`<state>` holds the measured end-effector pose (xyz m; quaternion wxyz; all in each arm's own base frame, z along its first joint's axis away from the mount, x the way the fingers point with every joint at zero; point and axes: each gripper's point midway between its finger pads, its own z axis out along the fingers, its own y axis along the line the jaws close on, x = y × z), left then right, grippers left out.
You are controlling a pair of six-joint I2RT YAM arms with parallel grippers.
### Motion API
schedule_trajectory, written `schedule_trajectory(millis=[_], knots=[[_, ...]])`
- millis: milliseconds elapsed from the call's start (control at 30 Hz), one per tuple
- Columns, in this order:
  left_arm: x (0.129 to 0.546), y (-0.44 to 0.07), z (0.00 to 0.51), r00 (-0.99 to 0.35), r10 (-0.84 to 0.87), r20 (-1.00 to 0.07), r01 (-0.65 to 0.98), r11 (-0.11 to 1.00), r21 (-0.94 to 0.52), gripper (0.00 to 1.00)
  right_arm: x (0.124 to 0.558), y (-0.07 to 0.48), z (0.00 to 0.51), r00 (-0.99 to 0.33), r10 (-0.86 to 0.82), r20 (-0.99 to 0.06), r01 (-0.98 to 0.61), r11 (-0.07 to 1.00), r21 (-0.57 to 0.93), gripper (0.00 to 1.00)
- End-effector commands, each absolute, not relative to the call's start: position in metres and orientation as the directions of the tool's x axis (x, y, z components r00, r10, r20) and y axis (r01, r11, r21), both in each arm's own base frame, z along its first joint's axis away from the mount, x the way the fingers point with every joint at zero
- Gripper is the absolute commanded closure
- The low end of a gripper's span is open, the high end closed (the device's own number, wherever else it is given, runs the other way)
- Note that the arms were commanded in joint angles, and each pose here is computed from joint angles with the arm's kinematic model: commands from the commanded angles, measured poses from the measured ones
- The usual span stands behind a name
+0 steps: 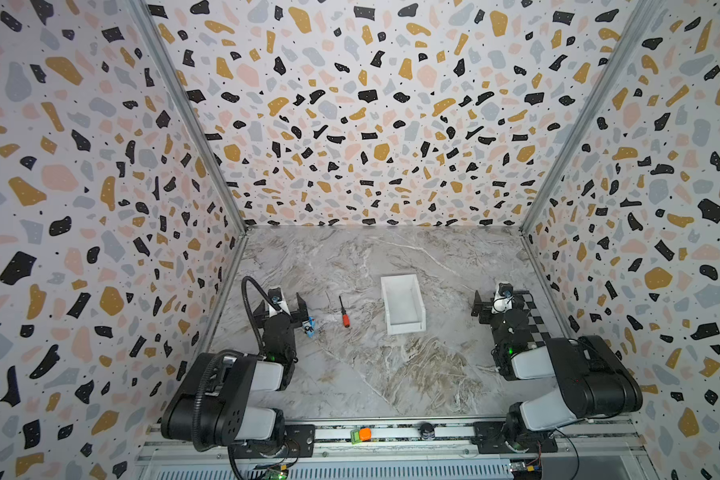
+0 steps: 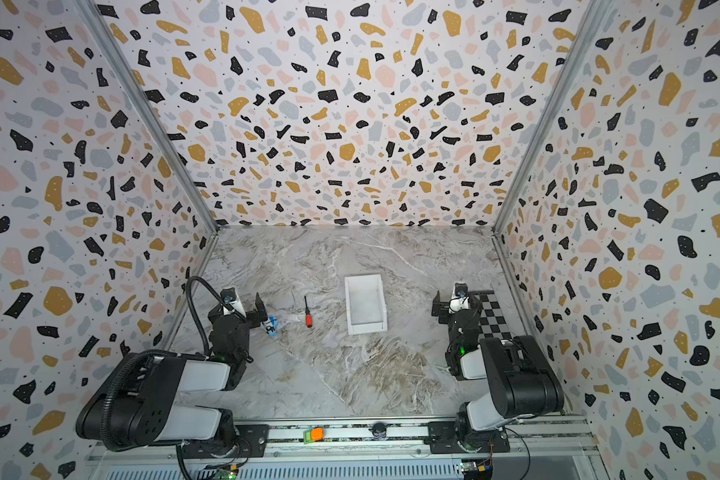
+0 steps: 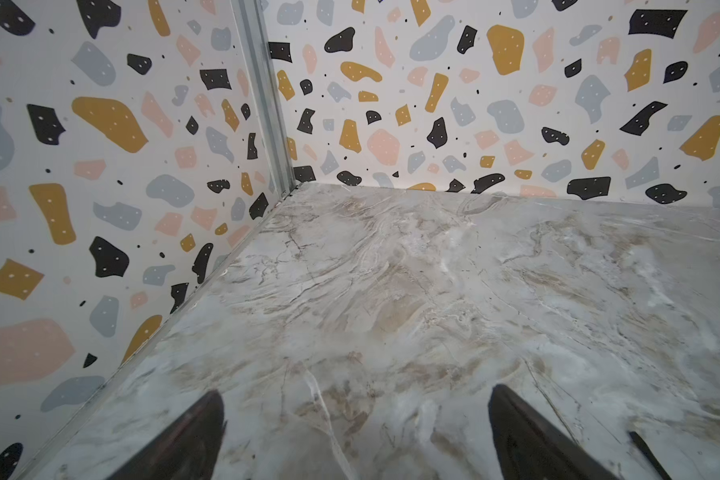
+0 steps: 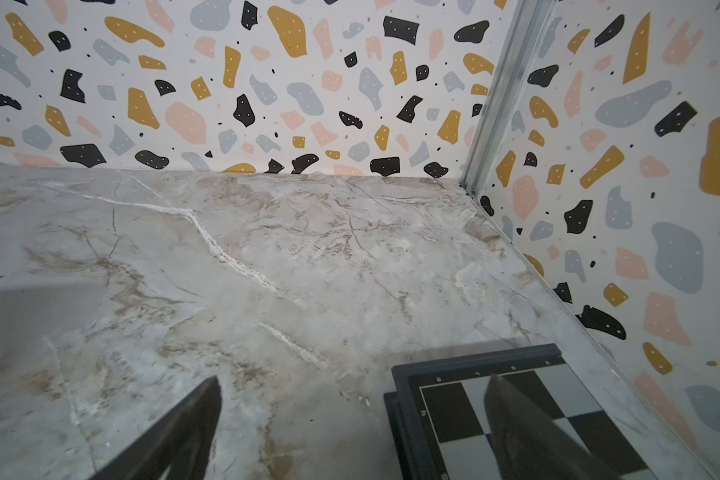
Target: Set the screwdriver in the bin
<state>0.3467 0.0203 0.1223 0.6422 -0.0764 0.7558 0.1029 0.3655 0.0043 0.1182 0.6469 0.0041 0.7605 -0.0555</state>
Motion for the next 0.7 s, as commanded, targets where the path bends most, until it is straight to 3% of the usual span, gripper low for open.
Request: schedule_trajectory(millis=[0,667], knots=[[0.3505,0.0198,0.1335,-0.127,0.025,-0.992,-0.241,0.969,0.056,0.00,0.3646,0.0054,0.1237,-0.142,-0.064,-0.988,0.084,0.993,-0.077,0.01],[0.3501,0.0195,0.1349,-0.122,0.026,-0.992,-0.236,0.970,0.055,0.00,0.3648,0.0042,0.1238,-0.141,-0.051,-0.989,0.076,0.995,-0.062,0.01]])
